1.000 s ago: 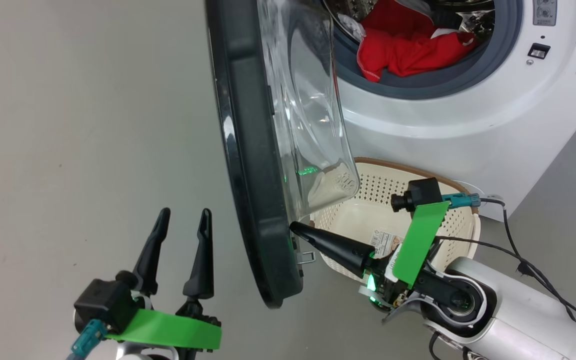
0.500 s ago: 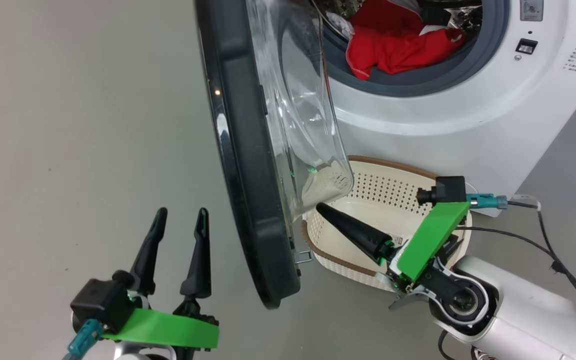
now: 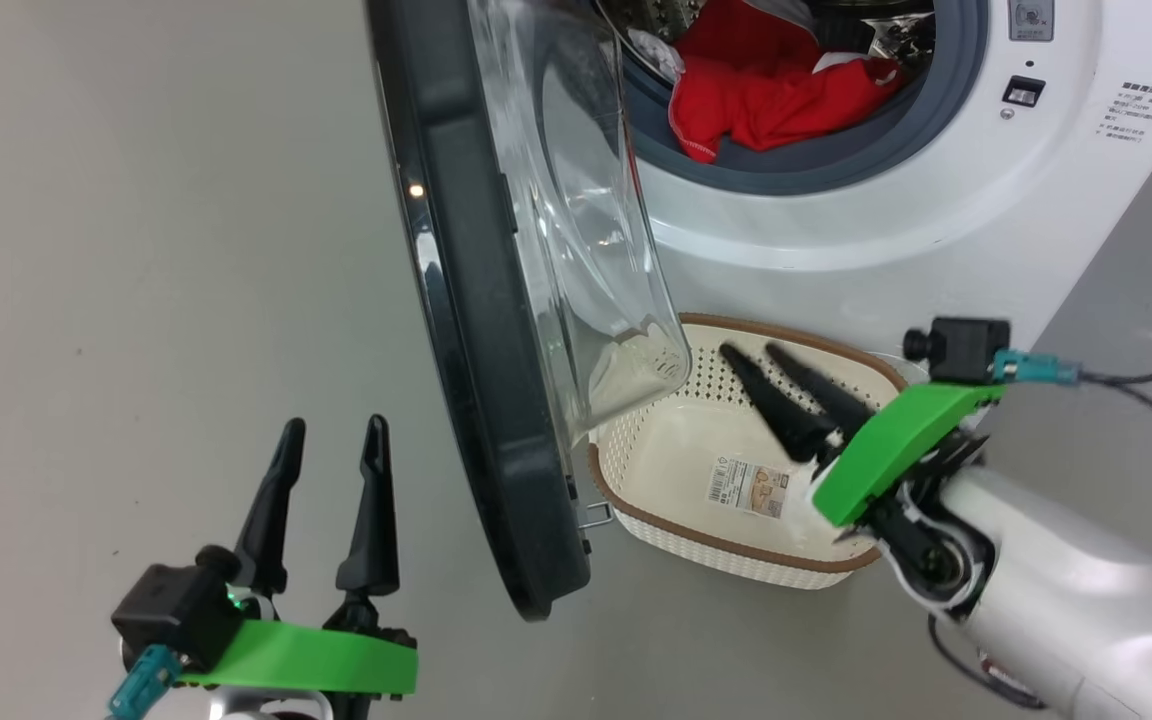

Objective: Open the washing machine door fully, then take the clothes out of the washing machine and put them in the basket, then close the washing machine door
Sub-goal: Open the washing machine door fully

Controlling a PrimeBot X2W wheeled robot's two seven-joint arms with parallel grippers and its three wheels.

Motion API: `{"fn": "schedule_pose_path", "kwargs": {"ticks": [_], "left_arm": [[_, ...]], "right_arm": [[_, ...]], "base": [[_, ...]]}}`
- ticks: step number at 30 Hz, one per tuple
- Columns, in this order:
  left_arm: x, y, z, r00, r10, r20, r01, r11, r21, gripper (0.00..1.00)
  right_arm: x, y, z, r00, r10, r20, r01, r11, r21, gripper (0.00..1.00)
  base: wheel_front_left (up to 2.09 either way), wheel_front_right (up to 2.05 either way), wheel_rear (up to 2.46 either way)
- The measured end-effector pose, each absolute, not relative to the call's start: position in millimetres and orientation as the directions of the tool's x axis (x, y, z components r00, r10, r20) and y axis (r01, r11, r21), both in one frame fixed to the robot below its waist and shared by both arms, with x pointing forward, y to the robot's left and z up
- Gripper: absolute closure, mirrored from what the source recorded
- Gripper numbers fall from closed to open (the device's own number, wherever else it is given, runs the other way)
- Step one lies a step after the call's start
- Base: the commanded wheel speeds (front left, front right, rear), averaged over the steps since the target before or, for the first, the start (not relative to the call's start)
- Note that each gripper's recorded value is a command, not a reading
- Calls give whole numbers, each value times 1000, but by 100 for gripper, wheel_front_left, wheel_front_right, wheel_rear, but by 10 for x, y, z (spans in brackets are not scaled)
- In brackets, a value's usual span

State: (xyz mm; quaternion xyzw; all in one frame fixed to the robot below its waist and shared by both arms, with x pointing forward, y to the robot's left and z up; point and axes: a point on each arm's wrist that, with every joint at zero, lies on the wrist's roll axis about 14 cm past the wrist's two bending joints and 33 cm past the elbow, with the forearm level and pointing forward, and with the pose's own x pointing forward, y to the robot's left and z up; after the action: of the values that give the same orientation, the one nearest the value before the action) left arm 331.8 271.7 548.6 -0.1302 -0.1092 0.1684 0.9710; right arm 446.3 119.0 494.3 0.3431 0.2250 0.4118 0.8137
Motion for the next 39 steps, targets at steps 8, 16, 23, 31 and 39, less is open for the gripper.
{"fn": "schedule_pose_path", "kwargs": {"ticks": [8,16,23,31,39], "left_arm": [[3303,2739,5563,910,367,192,-304,907,-290,0],[3324,2727,5571,912,361,196,-302,912,-278,0],[3312,2719,5509,916,361,177,-307,912,-271,0],[3291,2711,5458,919,360,162,-309,911,-273,0],[3270,2712,5434,919,362,155,-312,910,-274,0]], "right_arm": [[4779,999,5029,681,732,-8,-621,584,523,0],[4718,692,4916,773,634,33,-596,708,379,0],[4582,461,4900,805,591,60,-588,778,222,0],[4385,347,4908,814,576,74,-574,778,256,0],[4281,307,4871,816,575,63,-569,778,265,0]], "base": [[0,0,0],[0,0,0],[0,0,0],[0,0,0],[0,0,0]]}}
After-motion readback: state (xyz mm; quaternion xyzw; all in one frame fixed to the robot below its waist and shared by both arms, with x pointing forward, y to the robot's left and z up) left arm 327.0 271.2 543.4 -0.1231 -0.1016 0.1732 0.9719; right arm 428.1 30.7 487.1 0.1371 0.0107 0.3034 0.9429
